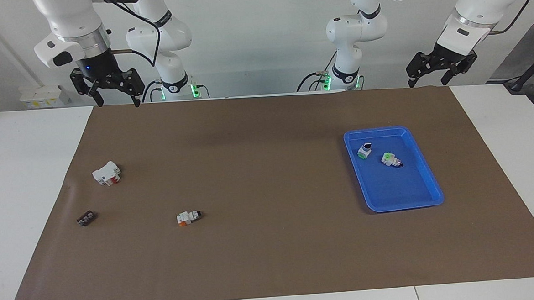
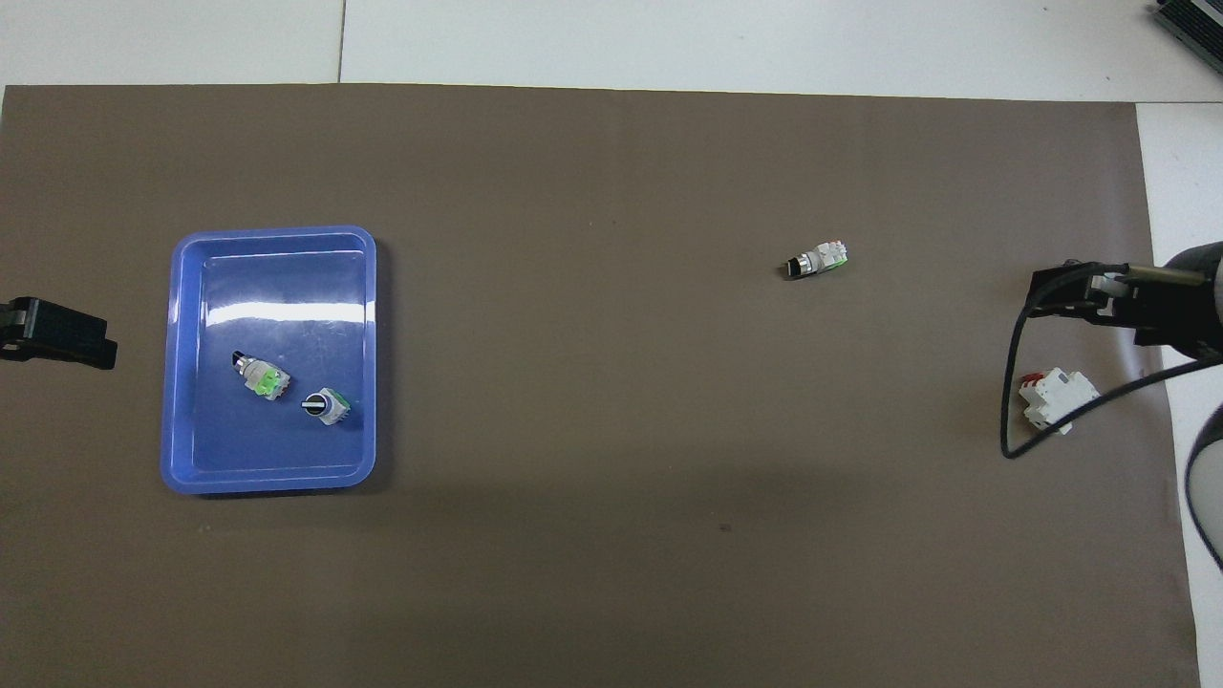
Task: Turn and place switch with both arms
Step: 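Move the right gripper toward the small green-and-white switch on the mat, then lower the right gripper and grasp the green-and-white switch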
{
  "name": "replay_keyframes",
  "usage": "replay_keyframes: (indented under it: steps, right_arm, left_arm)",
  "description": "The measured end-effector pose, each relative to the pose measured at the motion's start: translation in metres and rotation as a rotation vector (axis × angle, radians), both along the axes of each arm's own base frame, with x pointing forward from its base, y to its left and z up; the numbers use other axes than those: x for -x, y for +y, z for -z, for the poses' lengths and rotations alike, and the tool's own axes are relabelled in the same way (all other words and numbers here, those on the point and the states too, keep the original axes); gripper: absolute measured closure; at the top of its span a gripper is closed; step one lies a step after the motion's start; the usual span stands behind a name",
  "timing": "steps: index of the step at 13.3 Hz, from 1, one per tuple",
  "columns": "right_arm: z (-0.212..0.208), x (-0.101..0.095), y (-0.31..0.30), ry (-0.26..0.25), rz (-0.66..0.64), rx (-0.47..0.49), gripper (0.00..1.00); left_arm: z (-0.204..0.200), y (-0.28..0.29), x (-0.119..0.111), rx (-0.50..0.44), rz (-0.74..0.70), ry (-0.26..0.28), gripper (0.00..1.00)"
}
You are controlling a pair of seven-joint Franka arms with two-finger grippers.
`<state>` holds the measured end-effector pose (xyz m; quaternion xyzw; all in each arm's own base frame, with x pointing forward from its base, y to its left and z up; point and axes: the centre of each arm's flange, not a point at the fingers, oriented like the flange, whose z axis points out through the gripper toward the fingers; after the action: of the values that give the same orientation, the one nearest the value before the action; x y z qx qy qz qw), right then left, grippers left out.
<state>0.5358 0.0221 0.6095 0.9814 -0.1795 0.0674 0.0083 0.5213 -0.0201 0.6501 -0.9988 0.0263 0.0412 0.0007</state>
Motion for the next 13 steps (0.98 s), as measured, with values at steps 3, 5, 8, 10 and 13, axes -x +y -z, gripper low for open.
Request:
replay_keyframes:
  steps: [3, 5, 8, 10, 13]
  right_arm:
    - [0.06, -0.031, 0.008, -0.047, 0.308, -0.049, 0.0]
    - [0.111, -0.06, 0.017, -0.053, 0.491, -0.105, 0.0]
    - [0.187, -0.096, 0.034, -0.024, 0.709, -0.211, 0.0]
    - [0.216, -0.112, 0.044, 0.018, 0.806, -0.252, 0.0]
    - [0.254, -0.124, 0.047, 0.087, 0.883, -0.288, 0.0]
  left_arm:
    - [0.0, 0.0, 0.0, 0.0, 0.0, 0.0, 0.0]
    - [0.0, 0.0, 0.0, 0.0, 0.0, 0.0, 0.0]
    - [0.0, 0.0, 0.0, 0.0, 0.0, 0.0, 0.0]
    - [0.0, 0.0, 0.0, 0.0, 0.0, 0.0, 0.0]
    - [0.0, 0.0, 0.0, 0.0, 0.0, 0.0, 0.0]
